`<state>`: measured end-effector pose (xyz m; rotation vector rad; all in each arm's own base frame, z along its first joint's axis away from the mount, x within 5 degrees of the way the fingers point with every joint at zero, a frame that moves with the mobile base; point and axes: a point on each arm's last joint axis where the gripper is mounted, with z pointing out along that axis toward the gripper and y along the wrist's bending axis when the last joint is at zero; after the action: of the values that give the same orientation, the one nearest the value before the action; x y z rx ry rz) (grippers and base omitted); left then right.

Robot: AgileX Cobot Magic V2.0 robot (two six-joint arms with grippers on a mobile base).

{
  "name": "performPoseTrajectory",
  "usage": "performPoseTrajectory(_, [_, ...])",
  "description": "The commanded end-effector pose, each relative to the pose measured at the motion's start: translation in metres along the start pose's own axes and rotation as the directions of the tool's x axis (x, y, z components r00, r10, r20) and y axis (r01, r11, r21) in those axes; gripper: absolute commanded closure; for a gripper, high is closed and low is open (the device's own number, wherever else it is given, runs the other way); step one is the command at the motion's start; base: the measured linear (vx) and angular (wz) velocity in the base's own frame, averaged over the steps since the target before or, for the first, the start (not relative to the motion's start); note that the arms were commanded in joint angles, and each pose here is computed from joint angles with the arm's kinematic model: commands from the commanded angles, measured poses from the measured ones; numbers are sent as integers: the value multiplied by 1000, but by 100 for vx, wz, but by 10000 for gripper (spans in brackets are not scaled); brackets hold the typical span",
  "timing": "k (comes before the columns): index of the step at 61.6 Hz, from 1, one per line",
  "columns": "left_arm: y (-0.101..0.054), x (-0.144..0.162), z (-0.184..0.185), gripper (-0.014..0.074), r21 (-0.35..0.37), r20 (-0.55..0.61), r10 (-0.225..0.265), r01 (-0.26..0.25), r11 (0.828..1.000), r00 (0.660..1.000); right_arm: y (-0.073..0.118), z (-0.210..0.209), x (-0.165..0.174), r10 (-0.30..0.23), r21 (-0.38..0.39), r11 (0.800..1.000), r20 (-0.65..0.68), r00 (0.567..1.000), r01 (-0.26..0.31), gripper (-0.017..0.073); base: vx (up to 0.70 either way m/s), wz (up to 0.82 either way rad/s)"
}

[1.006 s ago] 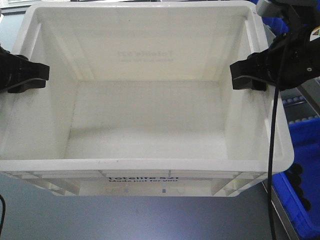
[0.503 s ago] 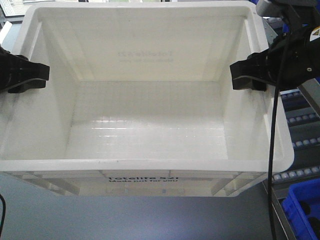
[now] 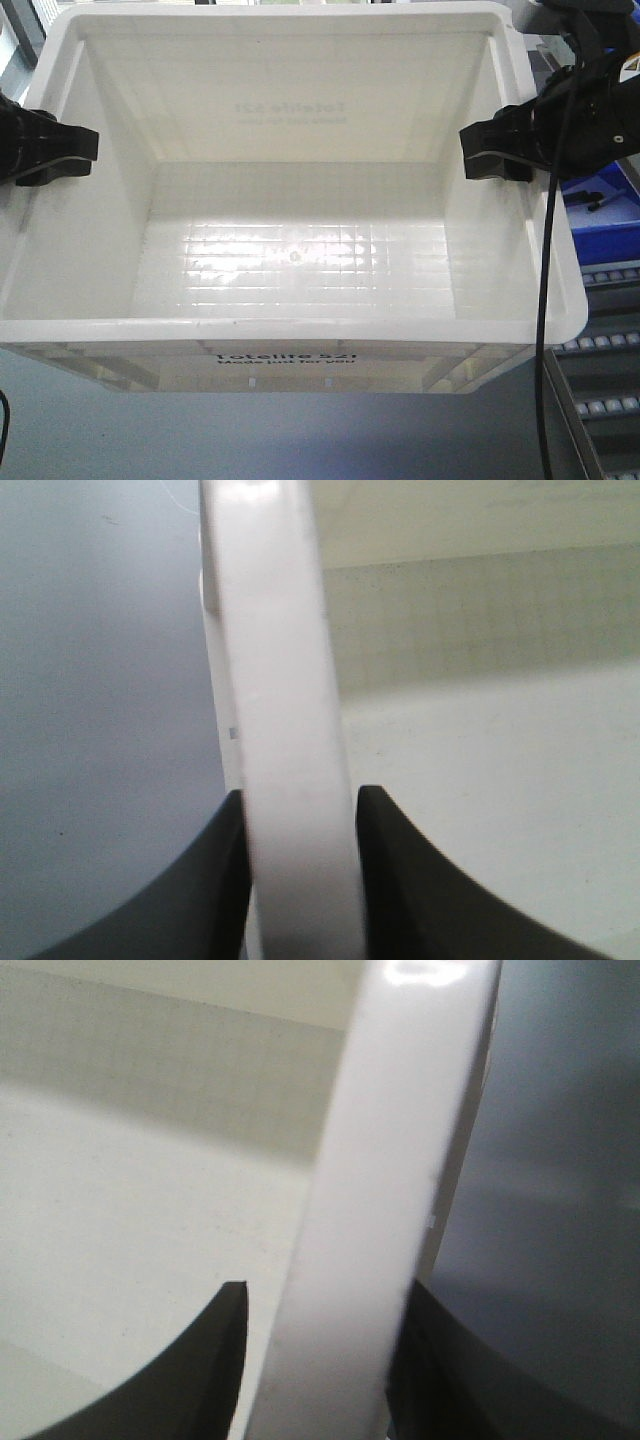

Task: Move bin from left to right shelf
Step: 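Keep holding the tote while the base drives to the other shelf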

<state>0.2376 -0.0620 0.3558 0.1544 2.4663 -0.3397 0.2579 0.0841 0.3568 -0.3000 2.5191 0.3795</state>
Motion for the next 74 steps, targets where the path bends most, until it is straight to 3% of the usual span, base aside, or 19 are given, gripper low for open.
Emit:
performPoseTrajectory(1, [-9,-17,-25,598,38,194,30,-38,999,981,4,-21,-13,-23,5,1000,158,987,23,564,45,18])
performPoseTrajectory(39, [-9,-17,-25,598,38,194,30,-38,999,981,4,-21,-13,-23,5,1000,157,987,23,564,42,22])
performPoseTrajectory(74, [-9,-17,-25,598,38,194,30,-38,999,981,4,-21,-13,-23,5,1000,157,987,23,564,35,49])
